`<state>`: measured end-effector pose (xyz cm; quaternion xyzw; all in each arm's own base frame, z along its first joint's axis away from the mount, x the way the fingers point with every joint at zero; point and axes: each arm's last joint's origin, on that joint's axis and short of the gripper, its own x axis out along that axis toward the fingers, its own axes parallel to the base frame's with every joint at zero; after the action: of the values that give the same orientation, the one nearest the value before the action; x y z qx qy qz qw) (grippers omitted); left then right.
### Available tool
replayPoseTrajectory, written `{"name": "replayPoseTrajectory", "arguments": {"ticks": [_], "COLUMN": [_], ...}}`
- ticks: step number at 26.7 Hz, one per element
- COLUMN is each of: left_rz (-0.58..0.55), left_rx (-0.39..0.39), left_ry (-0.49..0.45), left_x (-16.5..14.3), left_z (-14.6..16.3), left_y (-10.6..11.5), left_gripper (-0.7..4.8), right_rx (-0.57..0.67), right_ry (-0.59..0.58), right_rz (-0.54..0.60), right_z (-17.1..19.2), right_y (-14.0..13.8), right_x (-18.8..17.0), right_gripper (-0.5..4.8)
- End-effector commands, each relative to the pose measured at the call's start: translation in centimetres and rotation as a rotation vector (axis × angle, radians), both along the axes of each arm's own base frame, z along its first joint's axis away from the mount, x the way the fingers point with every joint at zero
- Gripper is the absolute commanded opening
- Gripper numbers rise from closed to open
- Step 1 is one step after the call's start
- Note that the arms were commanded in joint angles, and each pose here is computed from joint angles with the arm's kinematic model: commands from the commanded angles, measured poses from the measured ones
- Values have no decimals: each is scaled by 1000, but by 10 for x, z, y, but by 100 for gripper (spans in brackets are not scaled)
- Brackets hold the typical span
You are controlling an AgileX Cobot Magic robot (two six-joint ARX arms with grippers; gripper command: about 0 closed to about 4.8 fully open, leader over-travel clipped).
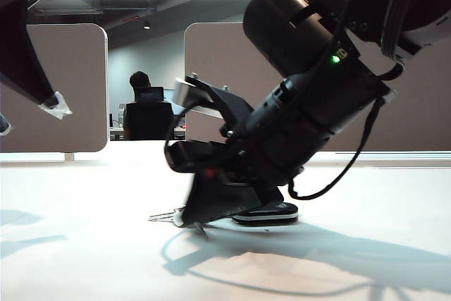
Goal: Hang the bunch of keys on the hook.
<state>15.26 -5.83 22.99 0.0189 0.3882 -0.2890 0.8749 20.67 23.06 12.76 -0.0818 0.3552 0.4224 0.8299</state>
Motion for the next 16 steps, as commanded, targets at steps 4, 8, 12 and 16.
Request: {"name": "replayPoseTrajectory", "arguments": {"ticks": [4,8,12,16], "left_rz": [-7,4,5,8], "left_rx": [9,21,16,-4], "left_ry": [-8,-12,-30,-82], "left_x": [0,0,1,5], "left_z": [1,1,3,7], "left_y": [0,1,0,-1], "left_gripper": [479,479,479,479], "right_rx": [-99,-47,66,193], "right_ry": [104,61,-50,-228], "right_rz": [2,0,-15,-33], "right_z": [-15,-3,40,104], "right_y": [-7,-5,-5,-13], "right_x": [-9,-5,2,6], "right_gripper": [-6,-6,-6,-6]}}
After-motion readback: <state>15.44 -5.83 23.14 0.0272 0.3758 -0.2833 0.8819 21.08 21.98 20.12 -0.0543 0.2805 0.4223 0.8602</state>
